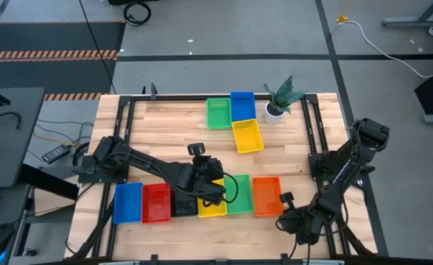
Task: Stack baskets by color
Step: Stack the top orange bin on top of the orange bin
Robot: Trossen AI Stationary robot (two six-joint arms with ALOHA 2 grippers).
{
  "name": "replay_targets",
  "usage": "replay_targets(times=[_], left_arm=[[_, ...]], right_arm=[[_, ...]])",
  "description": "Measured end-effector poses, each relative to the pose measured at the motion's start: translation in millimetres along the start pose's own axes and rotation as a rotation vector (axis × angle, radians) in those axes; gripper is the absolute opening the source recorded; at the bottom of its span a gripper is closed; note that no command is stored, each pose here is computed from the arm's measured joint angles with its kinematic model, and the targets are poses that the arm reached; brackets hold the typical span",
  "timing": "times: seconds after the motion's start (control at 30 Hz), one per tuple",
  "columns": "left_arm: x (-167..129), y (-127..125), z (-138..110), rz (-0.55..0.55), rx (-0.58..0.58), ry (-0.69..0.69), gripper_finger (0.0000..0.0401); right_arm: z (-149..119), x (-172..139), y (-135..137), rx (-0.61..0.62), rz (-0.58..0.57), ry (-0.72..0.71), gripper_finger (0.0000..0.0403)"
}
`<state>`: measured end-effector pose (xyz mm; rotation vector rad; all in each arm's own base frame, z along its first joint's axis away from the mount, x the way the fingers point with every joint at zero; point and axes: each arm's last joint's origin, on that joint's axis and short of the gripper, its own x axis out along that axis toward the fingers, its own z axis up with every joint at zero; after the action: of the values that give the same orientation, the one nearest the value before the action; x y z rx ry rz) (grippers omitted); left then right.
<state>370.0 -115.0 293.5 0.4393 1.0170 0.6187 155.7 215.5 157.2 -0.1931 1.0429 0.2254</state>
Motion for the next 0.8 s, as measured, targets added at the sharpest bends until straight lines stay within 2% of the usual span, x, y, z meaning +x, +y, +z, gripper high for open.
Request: replay_targets(times=[0.37, 0.6, 0.67, 0.8], left_arm=[[0, 0, 0, 0.0, 0.0, 0.0, 0.0051], [0, 0, 0, 0.0, 0.0, 0.0, 0.0052], [0, 0, 0, 0.0, -0.004, 0.0, 0.005], [0, 0, 0, -0.016, -0.033, 0.007, 0.0047]], right_arm=[[1, -5, -5, -0.076, -0.05, -0.021, 0.0004], [4, -38, -4, -0.106, -0.026, -0.157, 0.0004], [-1, -49, -12, -0.057, -0.053, -0.164, 0.0003], [-24, -57, -35, 0.138, -0.161, -0.082, 0.0002]])
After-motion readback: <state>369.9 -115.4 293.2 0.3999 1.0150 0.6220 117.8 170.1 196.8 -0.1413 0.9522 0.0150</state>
